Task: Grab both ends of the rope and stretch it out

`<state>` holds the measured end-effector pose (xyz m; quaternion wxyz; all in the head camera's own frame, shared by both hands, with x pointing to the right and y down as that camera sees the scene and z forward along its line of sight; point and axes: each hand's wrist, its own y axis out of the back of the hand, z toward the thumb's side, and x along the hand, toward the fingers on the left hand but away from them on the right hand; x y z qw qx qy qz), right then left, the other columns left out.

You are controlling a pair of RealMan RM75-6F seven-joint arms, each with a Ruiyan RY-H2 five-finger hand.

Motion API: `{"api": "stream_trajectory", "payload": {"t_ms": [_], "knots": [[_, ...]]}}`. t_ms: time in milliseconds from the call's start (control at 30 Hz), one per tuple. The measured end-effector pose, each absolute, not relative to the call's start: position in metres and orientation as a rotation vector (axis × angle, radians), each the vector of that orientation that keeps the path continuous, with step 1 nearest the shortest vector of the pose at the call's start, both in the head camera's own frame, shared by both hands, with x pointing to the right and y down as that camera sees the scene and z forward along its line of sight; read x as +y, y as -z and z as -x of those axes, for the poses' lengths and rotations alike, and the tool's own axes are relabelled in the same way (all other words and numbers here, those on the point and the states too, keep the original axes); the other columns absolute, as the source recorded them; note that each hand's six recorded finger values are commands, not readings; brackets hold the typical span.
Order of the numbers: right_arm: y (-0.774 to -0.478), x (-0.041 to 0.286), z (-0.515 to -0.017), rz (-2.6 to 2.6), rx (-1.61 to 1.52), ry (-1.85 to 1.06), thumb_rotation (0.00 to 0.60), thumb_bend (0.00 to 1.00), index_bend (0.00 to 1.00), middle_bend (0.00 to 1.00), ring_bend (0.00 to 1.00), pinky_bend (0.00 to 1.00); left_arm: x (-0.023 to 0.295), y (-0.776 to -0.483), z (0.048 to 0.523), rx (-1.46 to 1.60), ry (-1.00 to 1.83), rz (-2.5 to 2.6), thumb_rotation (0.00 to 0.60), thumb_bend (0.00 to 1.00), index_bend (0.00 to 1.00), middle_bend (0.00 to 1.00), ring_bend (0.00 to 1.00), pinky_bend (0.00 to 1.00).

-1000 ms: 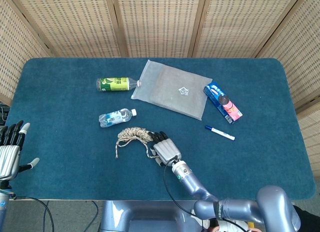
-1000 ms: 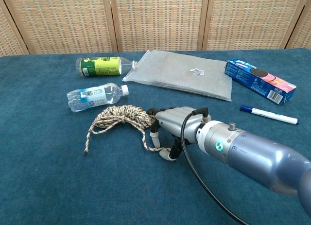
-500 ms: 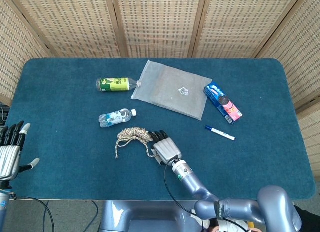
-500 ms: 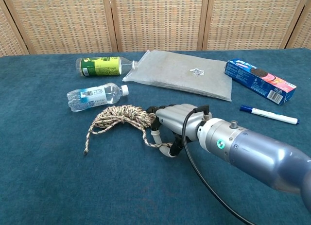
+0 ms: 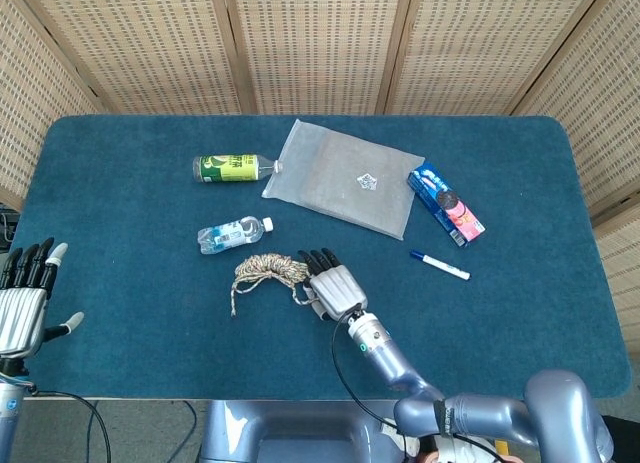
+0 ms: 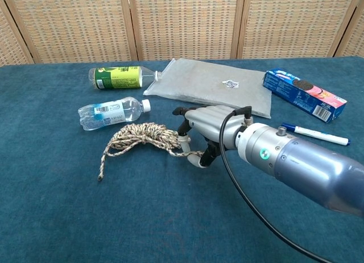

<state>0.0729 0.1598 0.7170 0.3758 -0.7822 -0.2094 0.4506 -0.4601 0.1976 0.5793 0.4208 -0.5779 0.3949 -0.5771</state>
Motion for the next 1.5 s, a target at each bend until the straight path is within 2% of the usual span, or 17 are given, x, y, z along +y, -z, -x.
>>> {"api": "stream_trajectory", "payload": {"t_ms": [267,433,600,1033,1267,1500], "knots": [[-0.713,0.149,-0.081,1.856,-0.431,-1.173,0.6,0.44,0.71,0.0,0.0,0.0,0.175,-0.606,0.434,0.722,1.385,1.485,0.6,0.04,0.14,0.0,0.0,0.0],[-0.71,0.138,-0.087,1.793,-0.407,-1.178,0.6,0.44,0.71,0.0,0.0,0.0,0.16,-0.624,0.405,0.519,1.244,1.496,0.6,0.09,0.22,0.0,0.0,0.0],[-0.711,0.13,-0.092,1.742,-0.375,-1.179,0.6,0.44,0.71,0.0,0.0,0.0,0.152,-0.644,0.37,0.347,1.094,1.515,0.6,0.11,0.26,0.0,0.0,0.0],[-0.72,0.125,-0.099,1.763,-0.384,-1.218,0.6,0.44,0.71,0.0,0.0,0.0,0.168,-0.701,0.278,0.05,0.855,1.52,0.6,0.15,0.38,0.0,0.0,0.0],[-0.722,0.125,-0.1,1.78,-0.388,-1.221,0.6,0.44,0.71,0.0,0.0,0.0,0.176,-0.717,0.233,-0.01,0.75,1.537,0.6,0.19,0.41,0.0,0.0,0.0],[-0.721,0.124,-0.1,1.787,-0.393,-1.216,0.6,0.44,0.71,0.0,0.0,0.0,0.179,-0.719,0.225,-0.038,0.738,1.537,0.6,0.25,0.42,0.0,0.0,0.0]]}}
